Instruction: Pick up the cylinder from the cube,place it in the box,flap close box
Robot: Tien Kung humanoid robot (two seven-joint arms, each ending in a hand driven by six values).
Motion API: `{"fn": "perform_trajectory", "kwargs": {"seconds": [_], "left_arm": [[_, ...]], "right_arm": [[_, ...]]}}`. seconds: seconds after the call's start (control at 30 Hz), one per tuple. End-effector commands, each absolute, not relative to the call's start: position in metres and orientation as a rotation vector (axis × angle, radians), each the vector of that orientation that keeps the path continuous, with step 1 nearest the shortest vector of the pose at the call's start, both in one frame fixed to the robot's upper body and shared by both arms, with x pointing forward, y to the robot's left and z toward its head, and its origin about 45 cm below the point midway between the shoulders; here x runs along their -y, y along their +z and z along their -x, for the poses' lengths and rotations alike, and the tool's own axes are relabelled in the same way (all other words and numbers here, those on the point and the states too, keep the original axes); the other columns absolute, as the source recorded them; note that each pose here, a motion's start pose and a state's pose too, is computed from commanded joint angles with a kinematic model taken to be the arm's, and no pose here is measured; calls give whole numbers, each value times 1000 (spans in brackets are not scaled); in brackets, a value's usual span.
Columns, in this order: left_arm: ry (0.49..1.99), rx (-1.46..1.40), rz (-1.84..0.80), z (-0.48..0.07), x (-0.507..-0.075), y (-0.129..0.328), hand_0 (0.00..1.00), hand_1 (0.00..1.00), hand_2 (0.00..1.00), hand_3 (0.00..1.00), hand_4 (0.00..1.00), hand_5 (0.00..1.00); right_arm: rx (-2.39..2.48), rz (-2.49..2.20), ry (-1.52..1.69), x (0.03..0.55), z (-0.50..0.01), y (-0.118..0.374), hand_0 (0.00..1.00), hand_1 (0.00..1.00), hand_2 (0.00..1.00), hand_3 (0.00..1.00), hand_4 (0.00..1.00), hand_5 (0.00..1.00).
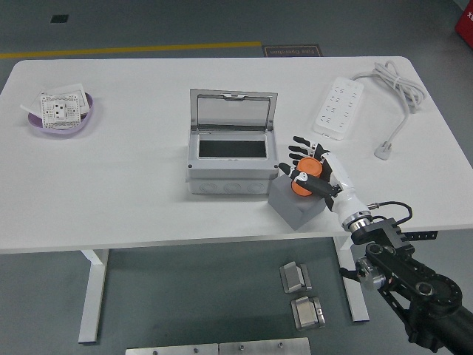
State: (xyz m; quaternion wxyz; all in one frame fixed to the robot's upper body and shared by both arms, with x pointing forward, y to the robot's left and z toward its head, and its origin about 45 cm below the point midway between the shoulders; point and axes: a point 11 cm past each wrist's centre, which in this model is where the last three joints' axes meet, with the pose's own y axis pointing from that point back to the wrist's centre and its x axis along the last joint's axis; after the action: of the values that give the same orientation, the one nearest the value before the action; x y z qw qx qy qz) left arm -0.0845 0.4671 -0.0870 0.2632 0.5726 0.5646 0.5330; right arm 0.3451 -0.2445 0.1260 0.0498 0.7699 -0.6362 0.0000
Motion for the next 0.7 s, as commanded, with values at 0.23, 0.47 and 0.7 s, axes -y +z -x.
{"fn": "perform_trajectory", "kwargs": {"seconds": [0.23,0.47,0.7], "left_arm": [[1445,-1524,-1543,84,-467,-87,990,977,982,998,998,665],[1455,-1513,-1542,83,-468,-87,987,969,973,998,998,665],[1478,-1487,-1541,80,-471,-87,981,959,962,998,998,664]], "right_arm": [[1947,-2342,-27,243,-344,125,752,755,727,767,755,96],[1938,-2341,-26,240,-343,125,737,738,675,695,534,20],[1926,-2339,-16,237,-342,125,741,712,650,663,277,2]]}}
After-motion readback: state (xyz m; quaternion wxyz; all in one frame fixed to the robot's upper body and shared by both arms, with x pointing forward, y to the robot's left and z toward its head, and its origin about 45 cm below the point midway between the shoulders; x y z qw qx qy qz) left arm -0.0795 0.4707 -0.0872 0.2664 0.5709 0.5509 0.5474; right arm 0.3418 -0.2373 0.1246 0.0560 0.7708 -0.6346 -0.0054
